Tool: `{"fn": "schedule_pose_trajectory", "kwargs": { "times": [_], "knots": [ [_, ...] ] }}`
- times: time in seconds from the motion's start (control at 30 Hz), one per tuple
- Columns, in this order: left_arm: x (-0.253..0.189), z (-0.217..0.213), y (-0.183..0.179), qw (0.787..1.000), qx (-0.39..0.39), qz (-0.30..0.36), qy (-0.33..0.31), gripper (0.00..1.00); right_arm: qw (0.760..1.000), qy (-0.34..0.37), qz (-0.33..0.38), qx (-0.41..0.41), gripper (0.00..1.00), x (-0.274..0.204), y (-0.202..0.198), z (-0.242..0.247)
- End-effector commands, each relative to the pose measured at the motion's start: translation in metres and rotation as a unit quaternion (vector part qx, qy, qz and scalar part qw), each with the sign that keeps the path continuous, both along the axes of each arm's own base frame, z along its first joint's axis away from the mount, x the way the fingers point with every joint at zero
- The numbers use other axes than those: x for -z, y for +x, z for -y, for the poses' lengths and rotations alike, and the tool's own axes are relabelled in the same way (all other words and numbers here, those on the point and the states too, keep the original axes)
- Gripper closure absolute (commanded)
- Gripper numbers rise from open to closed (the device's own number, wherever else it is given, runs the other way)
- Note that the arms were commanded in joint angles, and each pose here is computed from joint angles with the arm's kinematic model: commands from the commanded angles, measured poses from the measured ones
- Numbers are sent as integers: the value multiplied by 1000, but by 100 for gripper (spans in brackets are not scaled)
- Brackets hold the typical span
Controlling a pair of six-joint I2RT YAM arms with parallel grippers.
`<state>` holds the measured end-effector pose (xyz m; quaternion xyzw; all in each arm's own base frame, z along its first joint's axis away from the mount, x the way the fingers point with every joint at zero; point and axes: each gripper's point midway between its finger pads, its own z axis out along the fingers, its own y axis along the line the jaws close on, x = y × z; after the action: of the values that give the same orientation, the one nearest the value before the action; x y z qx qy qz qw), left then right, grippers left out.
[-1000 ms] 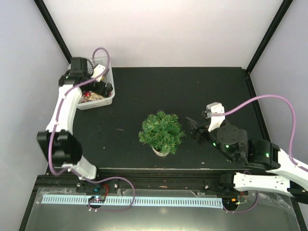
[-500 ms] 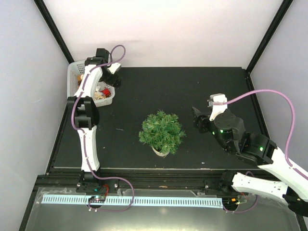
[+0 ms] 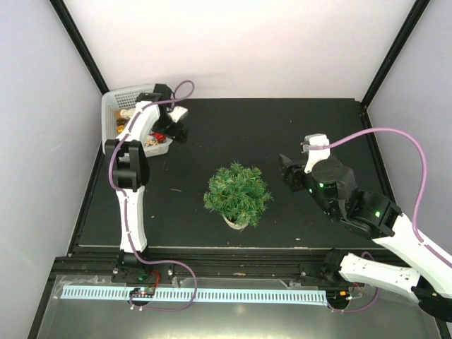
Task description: Decorate the small christmas tree
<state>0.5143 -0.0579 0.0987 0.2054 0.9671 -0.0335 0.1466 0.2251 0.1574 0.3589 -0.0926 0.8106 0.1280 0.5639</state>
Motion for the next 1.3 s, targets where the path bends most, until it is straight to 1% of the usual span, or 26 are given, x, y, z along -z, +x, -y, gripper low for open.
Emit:
{"fn": "schedule_pose_trajectory", "kwargs": {
  "times": [0.0, 0.1, 0.2, 0.33, 0.47, 0.6, 0.73, 0.8, 0.9, 0.97, 1.03, 1.17, 1.27],
  "knots": [
    [14, 43, -40, 997, 33, -54, -49, 7, 1000, 7, 7, -5, 25, -5, 2, -2],
    [19, 61, -52, 995, 54, -67, -51, 7, 1000, 7, 7, -5, 25, -4, 2, -2],
    [15, 86, -61, 992, 77, -73, -70, 7, 1000, 4, 6, -2, 25, -1, 2, 0],
    [-10, 126, -71, 985, 119, -56, -113, 7, 1000, 5, 2, -1, 25, 6, 3, -1],
    [-39, 174, -86, 972, 176, -41, -152, 6, 1000, 3, -2, 1, 25, 11, 4, 0],
    [-57, 223, -112, 953, 241, -47, -175, 6, 1000, 4, 1, 5, 25, 8, 4, 3],
    [-71, 261, -129, 940, 288, -31, -182, 4, 1000, 7, 2, 8, 25, 7, 3, 7],
    [-77, 270, -131, 938, 298, -18, -175, 4, 1000, 9, 3, 11, 25, 6, 2, 9],
    [-84, 269, -119, 946, 287, 15, -148, 4, 1000, 12, 5, 12, 25, 3, 1, 11],
    [-86, 256, -104, 958, 263, 44, -105, 3, 1000, 11, 5, 13, 25, 3, 0, 12],
    [-93, 241, -89, 966, 236, 73, -80, 2, 1000, 9, 5, 15, 25, 4, 1, 13],
    [-118, 189, -52, 979, 154, 119, -62, 1, 1000, 7, 3, 14, 25, 6, 3, 10],
    [-133, 138, -32, 984, 94, 139, -57, 1, 1000, 5, 3, 14, 25, 9, 5, 7]
  ]
}}
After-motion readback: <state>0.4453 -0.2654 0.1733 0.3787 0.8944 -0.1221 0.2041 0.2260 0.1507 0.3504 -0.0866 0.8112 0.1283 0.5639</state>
